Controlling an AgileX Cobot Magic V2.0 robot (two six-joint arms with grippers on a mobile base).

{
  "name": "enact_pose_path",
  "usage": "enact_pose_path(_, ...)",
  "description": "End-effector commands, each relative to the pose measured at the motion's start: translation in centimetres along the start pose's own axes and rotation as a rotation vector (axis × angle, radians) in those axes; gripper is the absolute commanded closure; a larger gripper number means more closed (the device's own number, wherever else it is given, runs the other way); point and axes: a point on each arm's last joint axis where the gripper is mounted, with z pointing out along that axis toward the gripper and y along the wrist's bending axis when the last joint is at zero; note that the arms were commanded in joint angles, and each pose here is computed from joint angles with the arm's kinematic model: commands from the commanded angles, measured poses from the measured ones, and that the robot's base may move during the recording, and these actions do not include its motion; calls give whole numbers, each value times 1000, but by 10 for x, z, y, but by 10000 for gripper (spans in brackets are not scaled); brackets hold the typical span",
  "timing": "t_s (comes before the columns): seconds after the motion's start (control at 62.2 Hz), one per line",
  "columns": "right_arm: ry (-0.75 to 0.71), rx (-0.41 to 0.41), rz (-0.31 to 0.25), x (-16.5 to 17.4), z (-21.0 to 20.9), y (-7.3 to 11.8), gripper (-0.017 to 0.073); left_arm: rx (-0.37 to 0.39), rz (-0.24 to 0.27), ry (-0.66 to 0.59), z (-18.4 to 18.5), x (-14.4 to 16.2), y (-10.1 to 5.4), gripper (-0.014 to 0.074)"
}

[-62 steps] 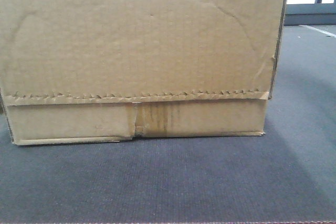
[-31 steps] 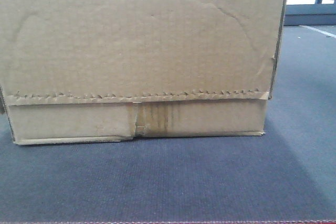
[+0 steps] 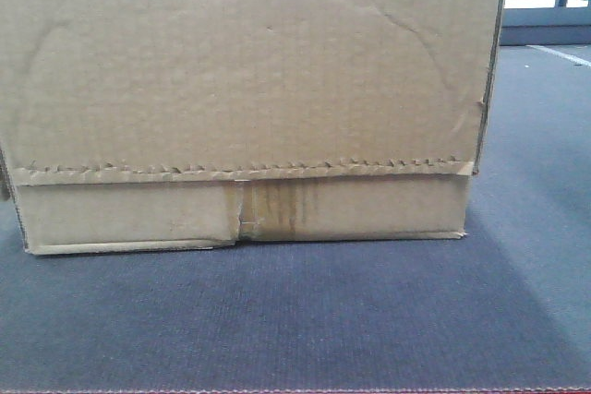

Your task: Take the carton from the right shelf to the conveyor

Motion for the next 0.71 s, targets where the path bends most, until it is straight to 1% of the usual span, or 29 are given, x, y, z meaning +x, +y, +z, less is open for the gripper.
enact_pose_path(0.0, -79, 20, -23, 22, -8, -3, 624, 52, -41, -59, -4, 20, -3, 580)
enact_pose_path(0.113, -115, 24, -22, 53, -17, -4, 624, 110, -80, -100, -7, 47, -6, 580)
enact_pose_path(0.225, -154, 26, -22, 81, -28, -5, 624, 151, -116, -130, -10, 68, -8, 580)
enact_pose_path(0.386, -199, 28, -22, 110, -36, -6, 624, 167, -121, -157, -12, 88, -8, 580)
enact_pose_path(0.498, -222, 28, -23, 118, -39, -6, 624, 165, -118, -149, -12, 93, -8, 580)
enact_pose_path(0.691, -229, 28, -23, 118, -41, -6, 624, 162, -117, -138, -11, 94, -8, 580)
